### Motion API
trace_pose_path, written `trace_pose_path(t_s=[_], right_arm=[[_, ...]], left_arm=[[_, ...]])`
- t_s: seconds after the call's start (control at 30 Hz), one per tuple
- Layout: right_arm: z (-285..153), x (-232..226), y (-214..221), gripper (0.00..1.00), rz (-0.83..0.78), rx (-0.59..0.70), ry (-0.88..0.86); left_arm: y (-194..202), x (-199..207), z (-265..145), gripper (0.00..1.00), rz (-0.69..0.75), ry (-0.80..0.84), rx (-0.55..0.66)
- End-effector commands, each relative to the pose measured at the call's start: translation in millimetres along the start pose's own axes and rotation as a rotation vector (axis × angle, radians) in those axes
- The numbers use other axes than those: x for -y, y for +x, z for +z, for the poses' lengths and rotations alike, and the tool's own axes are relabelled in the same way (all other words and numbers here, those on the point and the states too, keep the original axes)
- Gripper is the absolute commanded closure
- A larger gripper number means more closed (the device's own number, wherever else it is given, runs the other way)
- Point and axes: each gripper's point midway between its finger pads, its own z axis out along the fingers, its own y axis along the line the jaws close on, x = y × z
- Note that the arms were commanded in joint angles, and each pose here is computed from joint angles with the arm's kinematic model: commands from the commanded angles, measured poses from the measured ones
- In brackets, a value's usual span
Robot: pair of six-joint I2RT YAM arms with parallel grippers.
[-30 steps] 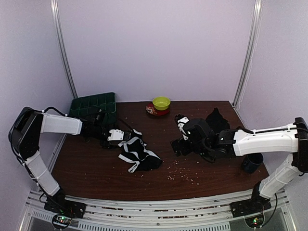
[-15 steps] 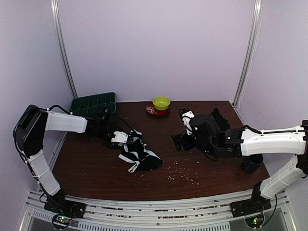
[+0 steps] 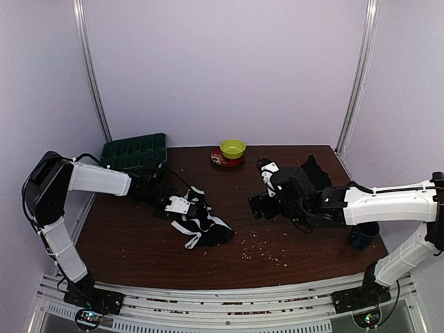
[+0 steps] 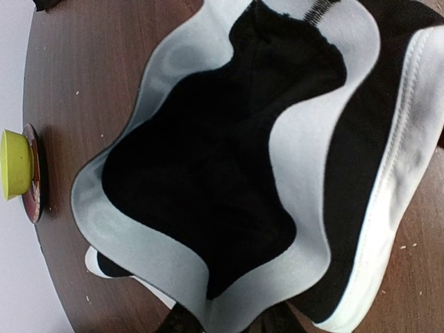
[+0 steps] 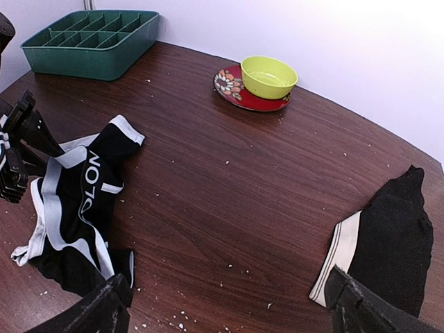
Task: Roll the underwear
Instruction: Pick up the underwear from the center of the board.
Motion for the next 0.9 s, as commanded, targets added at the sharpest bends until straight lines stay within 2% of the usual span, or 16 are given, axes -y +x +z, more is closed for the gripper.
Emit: trace_pose_path(t_s=[0.0, 0.17, 0.33, 0.47, 0.57, 0.7, 0.87], right_arm=[[2, 4, 1, 0.0, -0.003, 0.001, 0.026], [2, 4, 1, 0.0, -0.005, 0.002, 0.026], [2, 4, 1, 0.0, -0.005, 0.001, 0.026], [1, 4, 0, 0.0, -0.004, 0.004, 0.024], [0, 2, 0, 0.0, -0.002, 0.01, 0.011], [-4, -6, -4, 0.0, -0.006, 0.048, -0.057], [-20, -16, -13, 0.0, 0.004, 0.171, -0.172]], left_arm=[[-7, -14, -6, 0.75, 0.014, -0.063, 0.0], [-8, -22, -12, 0.86, 0.015, -0.086, -0.013], [-10, -27, -23, 0.89, 0.019, -0.092, -0.028], [-11, -30, -30, 1.0, 0.024, -0.1, -0.031], [-16, -37, -36, 1.0, 0.016, -0.107, -0.023], [-39, -56, -54, 1.0, -0.024, -0.116, 0.047], [-73, -61, -75, 1.0, -0.062, -0.078, 0.145]])
